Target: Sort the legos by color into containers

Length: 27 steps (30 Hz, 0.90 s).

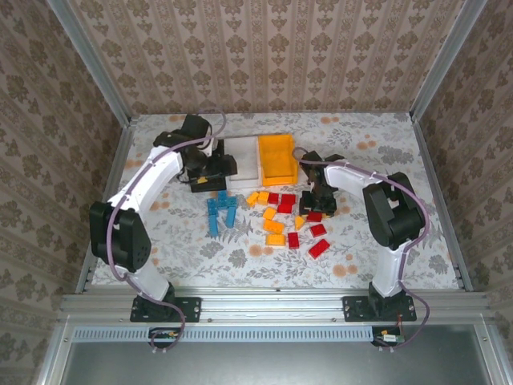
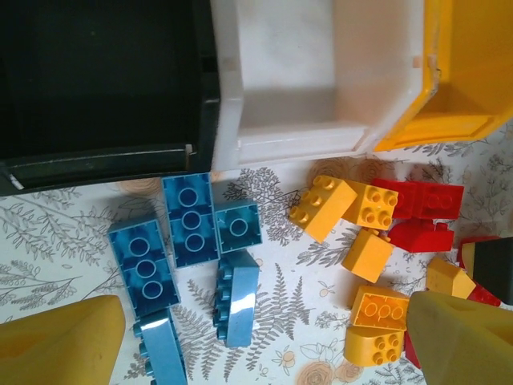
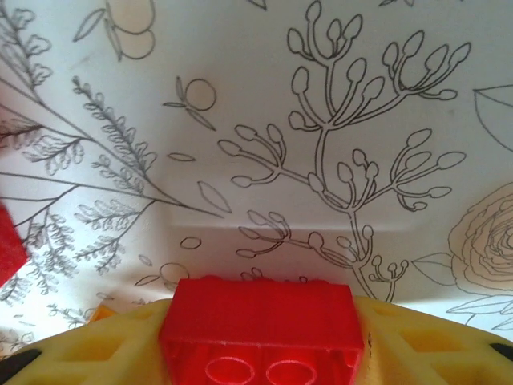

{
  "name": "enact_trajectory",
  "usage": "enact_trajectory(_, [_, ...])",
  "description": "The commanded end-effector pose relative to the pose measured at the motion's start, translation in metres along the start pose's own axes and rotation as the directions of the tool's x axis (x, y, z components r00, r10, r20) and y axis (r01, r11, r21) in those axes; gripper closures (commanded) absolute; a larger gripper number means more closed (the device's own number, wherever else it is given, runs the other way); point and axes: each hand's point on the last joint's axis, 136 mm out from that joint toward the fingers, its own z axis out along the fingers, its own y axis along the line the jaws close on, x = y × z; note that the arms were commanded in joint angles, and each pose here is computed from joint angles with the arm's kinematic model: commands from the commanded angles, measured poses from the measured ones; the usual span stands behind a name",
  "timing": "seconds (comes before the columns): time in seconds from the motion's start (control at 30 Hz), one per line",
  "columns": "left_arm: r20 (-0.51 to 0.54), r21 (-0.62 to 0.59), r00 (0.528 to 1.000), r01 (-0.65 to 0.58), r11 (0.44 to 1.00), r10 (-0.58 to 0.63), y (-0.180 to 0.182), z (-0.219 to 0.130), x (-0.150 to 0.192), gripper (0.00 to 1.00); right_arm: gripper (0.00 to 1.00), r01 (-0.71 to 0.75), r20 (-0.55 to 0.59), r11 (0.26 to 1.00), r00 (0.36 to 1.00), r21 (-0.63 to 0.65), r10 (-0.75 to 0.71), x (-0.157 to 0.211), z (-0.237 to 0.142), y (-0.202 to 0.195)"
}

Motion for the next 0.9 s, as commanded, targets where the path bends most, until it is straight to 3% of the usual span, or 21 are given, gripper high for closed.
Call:
enact_trajectory(0.0, [0.01,0.011,1.0,-0.001,1.0,0.001,0.004,-0.006,0.004,0.08,0.5,0.001,0.016,0.999,1.0,0.046,-0.002,-0.005,-0.002,-0.004])
enact_trajectory(0.13, [0.008,0.012,1.0,0.018,1.0,-0.018,0.01,-0.007,0.005,0.08,0.59,0.007,0.032,0.999,0.999,0.046,-0.008,-0.008,-0.009,-0.003])
enact_trajectory(0.33, [0.024,0.015,0.999,0.032,0.999,-0.032,0.017,-0.015,0.005,0.07,0.6,0.005,0.104,1.0,0.995,0.006,-0.006,-0.019,-0.05,0.005])
enact_trajectory(0.63, [0.044,0.032,0.997,0.069,0.997,-0.07,0.03,-0.026,0.012,0.07,0.6,0.008,0.247,0.978,0.968,-0.207,0.044,-0.074,-0.123,0.062])
enact_trajectory(0.87, [0.056,0.043,0.993,0.1,0.994,-0.103,0.041,-0.034,0.025,0.06,0.59,0.02,0.252,0.967,0.967,-0.255,0.046,-0.122,-0.122,0.096])
